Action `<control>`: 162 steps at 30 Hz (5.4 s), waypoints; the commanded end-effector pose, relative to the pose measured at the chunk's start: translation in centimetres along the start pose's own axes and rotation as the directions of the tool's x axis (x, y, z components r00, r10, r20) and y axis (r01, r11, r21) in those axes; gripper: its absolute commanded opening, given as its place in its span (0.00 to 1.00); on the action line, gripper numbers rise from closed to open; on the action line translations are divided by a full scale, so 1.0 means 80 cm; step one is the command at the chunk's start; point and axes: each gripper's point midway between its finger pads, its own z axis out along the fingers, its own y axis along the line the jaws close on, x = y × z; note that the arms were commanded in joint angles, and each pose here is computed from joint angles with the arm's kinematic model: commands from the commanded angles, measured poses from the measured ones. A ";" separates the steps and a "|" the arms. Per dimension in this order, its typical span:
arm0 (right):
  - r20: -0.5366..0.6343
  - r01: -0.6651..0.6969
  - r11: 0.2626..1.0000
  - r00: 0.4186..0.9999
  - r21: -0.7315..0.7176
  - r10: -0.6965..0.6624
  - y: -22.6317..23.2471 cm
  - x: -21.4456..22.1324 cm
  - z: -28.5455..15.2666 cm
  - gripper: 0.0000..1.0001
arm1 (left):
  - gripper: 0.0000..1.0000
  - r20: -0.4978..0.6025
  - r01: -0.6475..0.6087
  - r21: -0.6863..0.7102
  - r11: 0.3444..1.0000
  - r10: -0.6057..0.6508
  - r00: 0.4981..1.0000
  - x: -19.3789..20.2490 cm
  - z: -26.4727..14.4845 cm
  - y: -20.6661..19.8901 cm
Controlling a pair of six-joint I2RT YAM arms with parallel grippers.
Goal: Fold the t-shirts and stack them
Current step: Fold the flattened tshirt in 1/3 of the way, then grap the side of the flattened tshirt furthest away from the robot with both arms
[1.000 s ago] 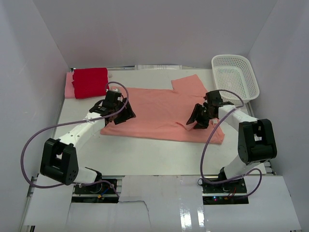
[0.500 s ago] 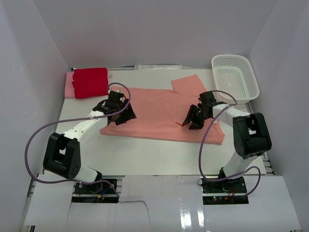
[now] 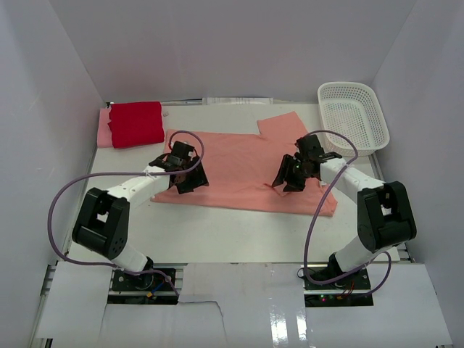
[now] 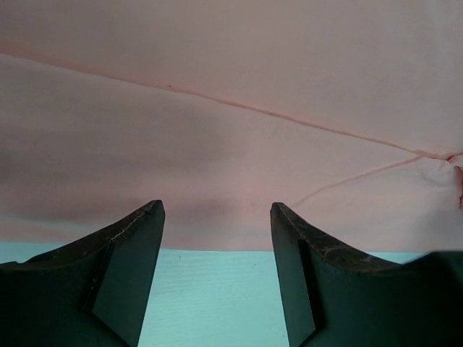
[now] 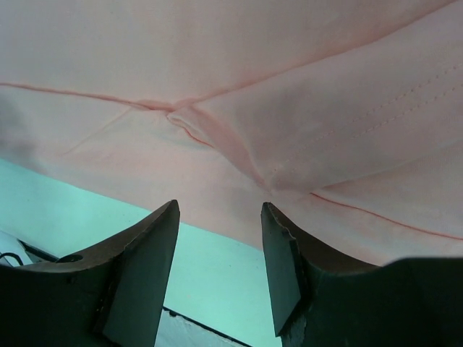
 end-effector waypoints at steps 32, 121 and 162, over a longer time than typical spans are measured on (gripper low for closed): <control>-0.040 0.148 0.950 0.989 0.275 -0.142 -0.041 -0.008 0.026 0.22 | 0.71 0.041 -0.014 -0.004 1.000 0.014 0.999 -0.009 -0.007 -0.008; 0.651 0.182 0.889 0.622 0.421 -0.435 -0.073 -0.494 0.129 0.54 | 0.80 0.280 0.147 0.037 0.988 -0.151 0.948 -0.365 0.067 0.100; 0.674 0.212 0.913 0.620 0.349 -0.402 -0.060 -0.497 0.131 0.08 | 0.76 0.243 0.144 0.137 0.980 -0.174 0.954 -0.367 0.094 0.081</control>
